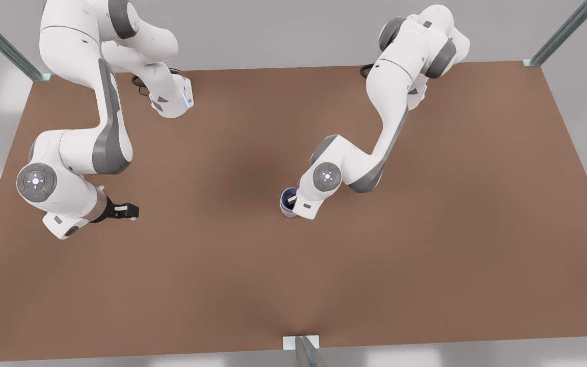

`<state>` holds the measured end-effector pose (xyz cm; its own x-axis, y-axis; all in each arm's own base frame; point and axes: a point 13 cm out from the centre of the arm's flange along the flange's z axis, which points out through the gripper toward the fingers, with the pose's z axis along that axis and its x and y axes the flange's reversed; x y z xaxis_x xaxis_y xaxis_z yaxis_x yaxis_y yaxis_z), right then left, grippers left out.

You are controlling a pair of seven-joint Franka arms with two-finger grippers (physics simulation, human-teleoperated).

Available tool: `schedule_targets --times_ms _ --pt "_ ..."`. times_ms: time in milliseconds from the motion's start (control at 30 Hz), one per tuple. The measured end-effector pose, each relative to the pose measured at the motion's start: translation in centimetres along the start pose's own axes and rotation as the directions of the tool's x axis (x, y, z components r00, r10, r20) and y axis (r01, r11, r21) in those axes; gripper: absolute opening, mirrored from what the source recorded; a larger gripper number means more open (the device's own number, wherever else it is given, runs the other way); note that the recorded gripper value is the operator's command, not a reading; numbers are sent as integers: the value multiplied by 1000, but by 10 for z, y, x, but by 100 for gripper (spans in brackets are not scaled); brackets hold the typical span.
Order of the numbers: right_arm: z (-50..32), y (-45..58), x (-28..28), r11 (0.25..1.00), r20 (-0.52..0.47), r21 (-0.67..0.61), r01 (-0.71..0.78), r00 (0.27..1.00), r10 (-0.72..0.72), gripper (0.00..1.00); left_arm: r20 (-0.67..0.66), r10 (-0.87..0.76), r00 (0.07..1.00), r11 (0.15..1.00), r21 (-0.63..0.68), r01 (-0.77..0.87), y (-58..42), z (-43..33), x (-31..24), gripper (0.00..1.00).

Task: Stack the cups, with the pink cup at the bottom and the purple cup at the top

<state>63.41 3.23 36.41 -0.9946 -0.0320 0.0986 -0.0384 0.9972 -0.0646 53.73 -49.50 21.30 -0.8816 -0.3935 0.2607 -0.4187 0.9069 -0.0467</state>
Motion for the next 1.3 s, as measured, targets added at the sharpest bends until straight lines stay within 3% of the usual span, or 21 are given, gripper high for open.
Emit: schedule_targets --times_ms 1167,1200,1233,1300 --pt "-1 -3 0 1000 1 -1 3 1000 -3 100 -24 -67 997 997 -33 66 7 24 2 21" --pt "-1 -3 0 1000 1 -1 3 1000 -3 100 -24 -68 997 997 -33 67 7 24 2 30" --pt "-1 -3 0 1000 1 -1 3 1000 -3 100 -24 -68 997 997 -33 67 7 24 2 51" --pt "0 -3 0 1000 -1 -1 3 1000 -3 100 -23 -68 997 997 -29 67 6 24 2 70"
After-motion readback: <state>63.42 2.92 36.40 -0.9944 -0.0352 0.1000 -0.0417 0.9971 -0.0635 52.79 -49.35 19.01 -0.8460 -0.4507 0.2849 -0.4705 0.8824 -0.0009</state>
